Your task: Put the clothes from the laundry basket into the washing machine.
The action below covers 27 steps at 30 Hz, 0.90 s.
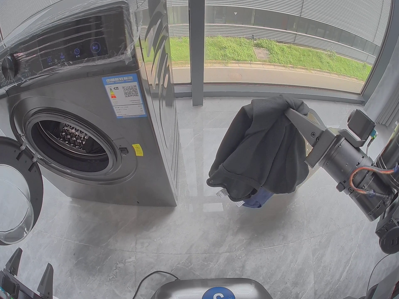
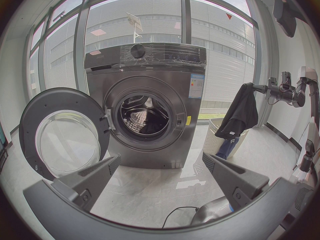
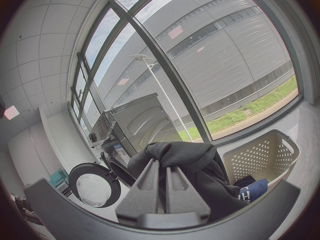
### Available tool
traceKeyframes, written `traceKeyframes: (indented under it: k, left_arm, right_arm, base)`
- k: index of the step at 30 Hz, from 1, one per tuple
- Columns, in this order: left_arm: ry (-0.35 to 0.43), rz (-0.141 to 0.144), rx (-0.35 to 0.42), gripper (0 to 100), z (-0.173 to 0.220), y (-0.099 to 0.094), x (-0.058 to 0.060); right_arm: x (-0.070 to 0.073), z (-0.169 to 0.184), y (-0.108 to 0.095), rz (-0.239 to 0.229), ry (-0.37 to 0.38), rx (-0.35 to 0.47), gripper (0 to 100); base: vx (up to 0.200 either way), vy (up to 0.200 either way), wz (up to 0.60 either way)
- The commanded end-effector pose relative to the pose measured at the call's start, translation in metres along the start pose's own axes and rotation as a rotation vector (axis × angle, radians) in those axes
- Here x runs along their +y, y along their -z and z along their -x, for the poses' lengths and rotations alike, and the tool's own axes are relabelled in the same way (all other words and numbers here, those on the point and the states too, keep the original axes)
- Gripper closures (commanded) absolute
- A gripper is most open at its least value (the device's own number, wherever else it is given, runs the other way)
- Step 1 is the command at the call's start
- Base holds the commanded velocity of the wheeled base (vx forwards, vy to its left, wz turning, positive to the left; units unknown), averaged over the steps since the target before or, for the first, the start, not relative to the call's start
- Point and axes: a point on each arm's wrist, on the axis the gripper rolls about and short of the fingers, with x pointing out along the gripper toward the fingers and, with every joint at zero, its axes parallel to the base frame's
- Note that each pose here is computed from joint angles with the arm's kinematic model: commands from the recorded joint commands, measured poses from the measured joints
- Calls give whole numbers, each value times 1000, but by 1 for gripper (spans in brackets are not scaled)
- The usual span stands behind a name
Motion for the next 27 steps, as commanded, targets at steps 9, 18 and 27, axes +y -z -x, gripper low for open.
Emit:
traceKeyframes:
  k: [9, 18, 27]
  left_arm:
    - [0, 1, 3, 0, 0, 4, 0]
    - [0, 3, 3, 0, 0, 4, 0]
    - [1, 3, 3, 0, 0, 4, 0]
  right_arm:
    - [0, 0, 1, 1, 1, 4, 100]
    - [-1, 1, 3, 2, 2, 13, 100]
    - [-1, 1, 3, 2, 1, 15, 100]
  base:
    - [-200, 0, 0]
    - [-22, 44, 0]
    - [0, 200, 0]
